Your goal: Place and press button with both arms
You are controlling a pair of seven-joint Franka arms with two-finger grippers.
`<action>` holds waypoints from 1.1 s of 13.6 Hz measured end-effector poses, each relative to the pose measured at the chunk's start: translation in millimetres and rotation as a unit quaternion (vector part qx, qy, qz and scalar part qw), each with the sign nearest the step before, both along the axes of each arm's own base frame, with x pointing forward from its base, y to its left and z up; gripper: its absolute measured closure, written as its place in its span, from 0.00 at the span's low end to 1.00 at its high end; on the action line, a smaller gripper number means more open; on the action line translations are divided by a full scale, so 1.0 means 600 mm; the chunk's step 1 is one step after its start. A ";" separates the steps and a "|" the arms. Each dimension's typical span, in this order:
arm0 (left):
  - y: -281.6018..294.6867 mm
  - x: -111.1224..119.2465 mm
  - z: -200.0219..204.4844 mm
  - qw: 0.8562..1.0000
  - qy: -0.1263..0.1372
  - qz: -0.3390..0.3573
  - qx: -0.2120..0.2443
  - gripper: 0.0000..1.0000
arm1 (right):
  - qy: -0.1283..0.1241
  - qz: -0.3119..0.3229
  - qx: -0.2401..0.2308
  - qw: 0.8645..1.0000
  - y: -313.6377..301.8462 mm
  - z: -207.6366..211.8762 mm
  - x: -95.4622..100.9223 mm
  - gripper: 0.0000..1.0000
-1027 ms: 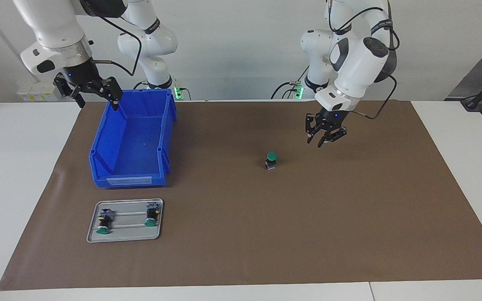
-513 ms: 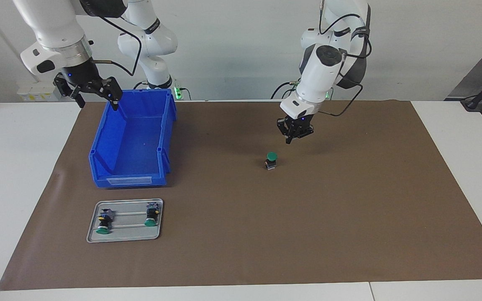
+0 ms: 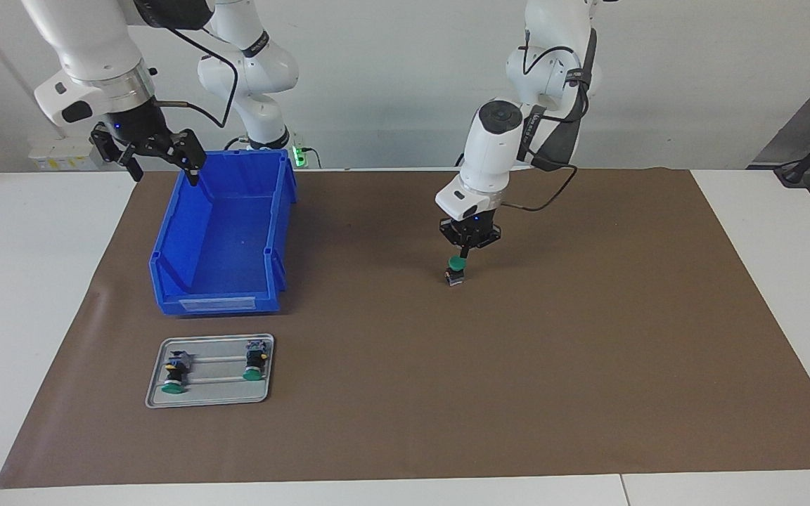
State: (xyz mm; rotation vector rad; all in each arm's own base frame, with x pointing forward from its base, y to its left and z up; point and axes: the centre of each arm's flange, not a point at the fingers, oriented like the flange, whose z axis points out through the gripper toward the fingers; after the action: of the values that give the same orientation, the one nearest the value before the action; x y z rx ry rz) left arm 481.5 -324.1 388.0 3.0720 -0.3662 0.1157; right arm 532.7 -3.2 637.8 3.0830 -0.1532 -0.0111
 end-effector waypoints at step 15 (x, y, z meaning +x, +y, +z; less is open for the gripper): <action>-0.012 0.010 -0.013 1.000 -0.004 -0.009 0.015 0.99 | 0.000 0.000 0.000 1.000 0.000 0.000 0.000 0.00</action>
State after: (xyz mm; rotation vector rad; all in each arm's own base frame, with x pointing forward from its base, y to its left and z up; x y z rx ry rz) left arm 487.6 -331.2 380.3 3.0972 -0.3994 0.1243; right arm 532.7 -3.2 637.8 3.0830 -0.1532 -0.0111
